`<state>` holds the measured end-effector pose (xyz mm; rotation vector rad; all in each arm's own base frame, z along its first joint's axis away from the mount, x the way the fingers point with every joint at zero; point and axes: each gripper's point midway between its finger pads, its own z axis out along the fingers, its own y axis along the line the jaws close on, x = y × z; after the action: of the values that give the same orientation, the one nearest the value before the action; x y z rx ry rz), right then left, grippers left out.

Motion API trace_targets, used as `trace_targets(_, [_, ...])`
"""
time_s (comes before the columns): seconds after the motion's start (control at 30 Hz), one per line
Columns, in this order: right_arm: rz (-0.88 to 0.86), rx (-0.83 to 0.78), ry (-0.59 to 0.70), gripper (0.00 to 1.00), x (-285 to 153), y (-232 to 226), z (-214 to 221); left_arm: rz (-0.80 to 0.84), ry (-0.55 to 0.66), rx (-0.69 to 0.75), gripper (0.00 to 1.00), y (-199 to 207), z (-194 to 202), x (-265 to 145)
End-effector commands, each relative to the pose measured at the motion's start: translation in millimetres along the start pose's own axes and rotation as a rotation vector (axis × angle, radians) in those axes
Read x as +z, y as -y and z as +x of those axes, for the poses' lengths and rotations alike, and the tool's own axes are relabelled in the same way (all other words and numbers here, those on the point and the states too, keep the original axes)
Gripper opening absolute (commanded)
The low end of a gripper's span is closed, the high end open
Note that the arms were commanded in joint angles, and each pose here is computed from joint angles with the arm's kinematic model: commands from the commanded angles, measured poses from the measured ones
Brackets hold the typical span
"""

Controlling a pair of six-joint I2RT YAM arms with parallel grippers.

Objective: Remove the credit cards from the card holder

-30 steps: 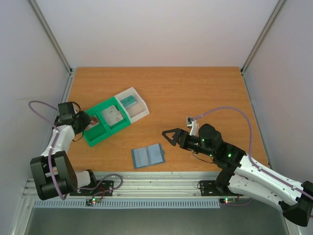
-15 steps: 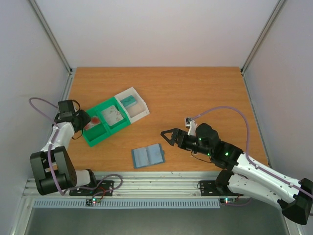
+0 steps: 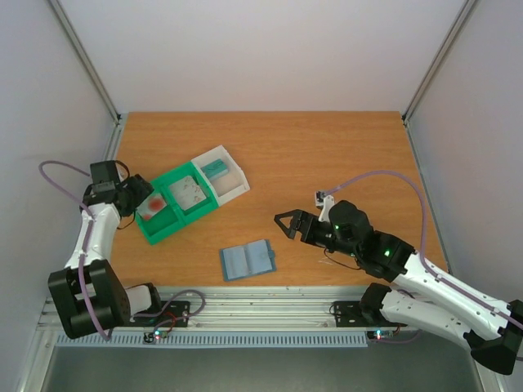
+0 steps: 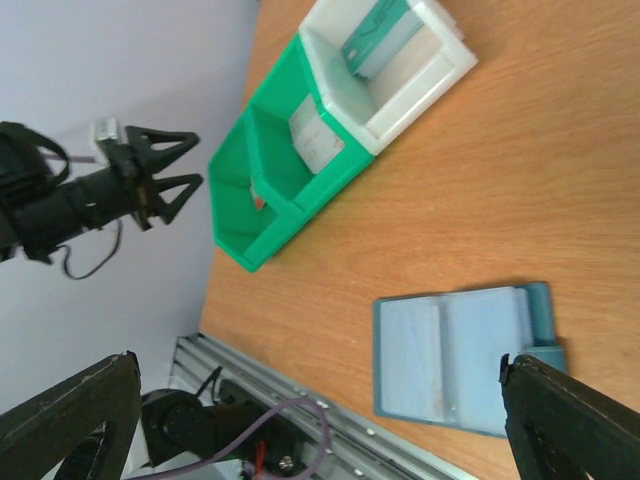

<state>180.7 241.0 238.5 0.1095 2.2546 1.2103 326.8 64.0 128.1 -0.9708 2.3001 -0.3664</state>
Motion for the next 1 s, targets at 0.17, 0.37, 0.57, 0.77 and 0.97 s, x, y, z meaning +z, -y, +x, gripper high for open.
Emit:
trace_targets(0.17, [0.096, -0.136, 0.020, 0.98, -13, 13, -5, 0.264, -0.192, -0.020, 0.87, 47, 39, -32])
trace_targets(0.37, [0.128, -0.202, -0.081, 0.94, -5, 17, 8, 0.319, -0.205, 0.026, 0.94, 53, 68, -54])
trace_targets(0.57, [0.171, -0.248, -0.173, 0.90, 6, 29, 23, 0.401, -0.258, 0.075, 0.95, 70, 104, -73])
trace_targets(0.77, [0.224, -0.261, -0.239, 0.83, 18, 50, 38, 0.469, -0.301, 0.105, 0.95, 81, 138, -90])
trace_targets(0.97, [0.262, -0.268, -0.306, 0.75, 31, 63, 50, 0.515, -0.361, 0.178, 0.93, 88, 177, -104])
